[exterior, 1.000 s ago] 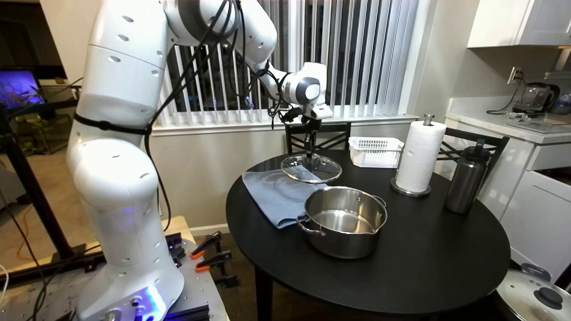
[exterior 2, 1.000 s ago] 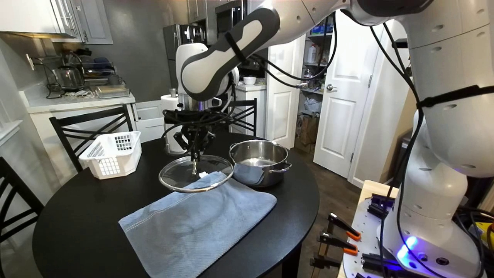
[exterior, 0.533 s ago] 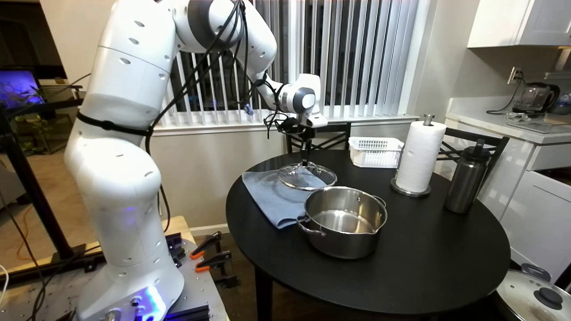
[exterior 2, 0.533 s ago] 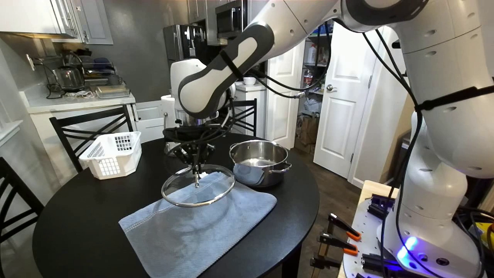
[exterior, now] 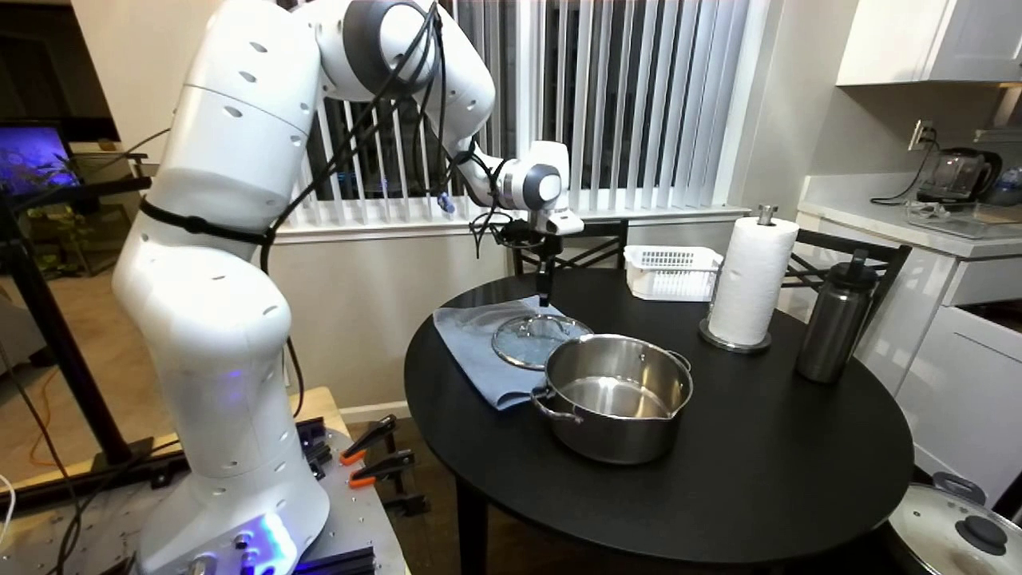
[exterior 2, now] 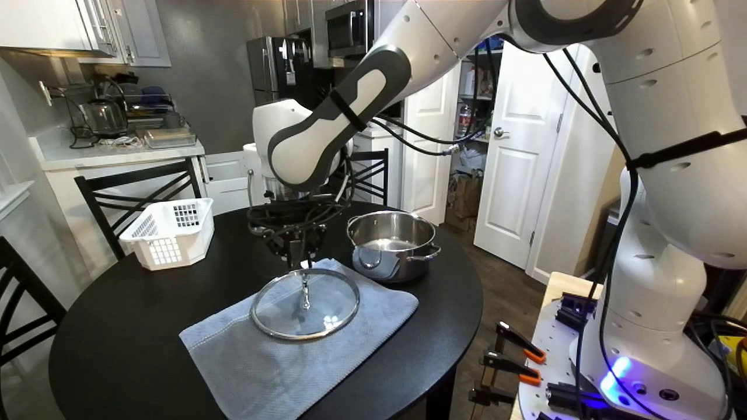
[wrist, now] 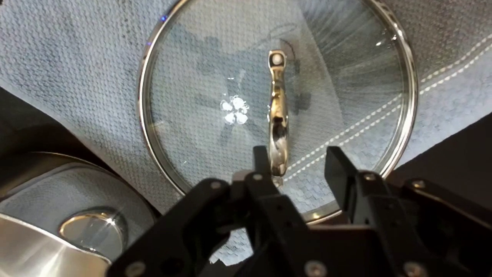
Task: Remove the lid from the pot
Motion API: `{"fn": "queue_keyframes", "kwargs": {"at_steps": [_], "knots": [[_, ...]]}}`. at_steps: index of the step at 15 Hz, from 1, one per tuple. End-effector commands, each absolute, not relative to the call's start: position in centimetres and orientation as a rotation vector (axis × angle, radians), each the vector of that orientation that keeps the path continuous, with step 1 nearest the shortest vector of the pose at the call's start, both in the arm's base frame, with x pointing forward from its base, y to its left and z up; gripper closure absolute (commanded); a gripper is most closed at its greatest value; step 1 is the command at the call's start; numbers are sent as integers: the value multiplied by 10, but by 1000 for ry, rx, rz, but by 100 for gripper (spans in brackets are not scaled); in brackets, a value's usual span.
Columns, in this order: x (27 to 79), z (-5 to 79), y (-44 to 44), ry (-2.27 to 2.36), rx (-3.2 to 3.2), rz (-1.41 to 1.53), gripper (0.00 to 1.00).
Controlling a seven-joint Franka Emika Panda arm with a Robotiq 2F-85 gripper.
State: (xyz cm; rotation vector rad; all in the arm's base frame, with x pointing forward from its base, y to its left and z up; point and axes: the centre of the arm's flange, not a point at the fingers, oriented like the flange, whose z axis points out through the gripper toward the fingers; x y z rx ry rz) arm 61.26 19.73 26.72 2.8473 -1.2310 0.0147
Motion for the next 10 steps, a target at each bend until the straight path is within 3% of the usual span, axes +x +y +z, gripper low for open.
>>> {"fn": "queue_keyframes", "kwargs": {"at_steps": [1, 2, 3, 6, 10], "knots": [[612, 279, 190, -1230, 2852, 60, 27], [612, 281, 189, -1235, 2854, 66, 20], [615, 273, 193, -1243, 2846, 30, 39], [616, 275, 192, -1247, 2846, 36, 20], [616, 275, 192, -1247, 2846, 36, 20]]}}
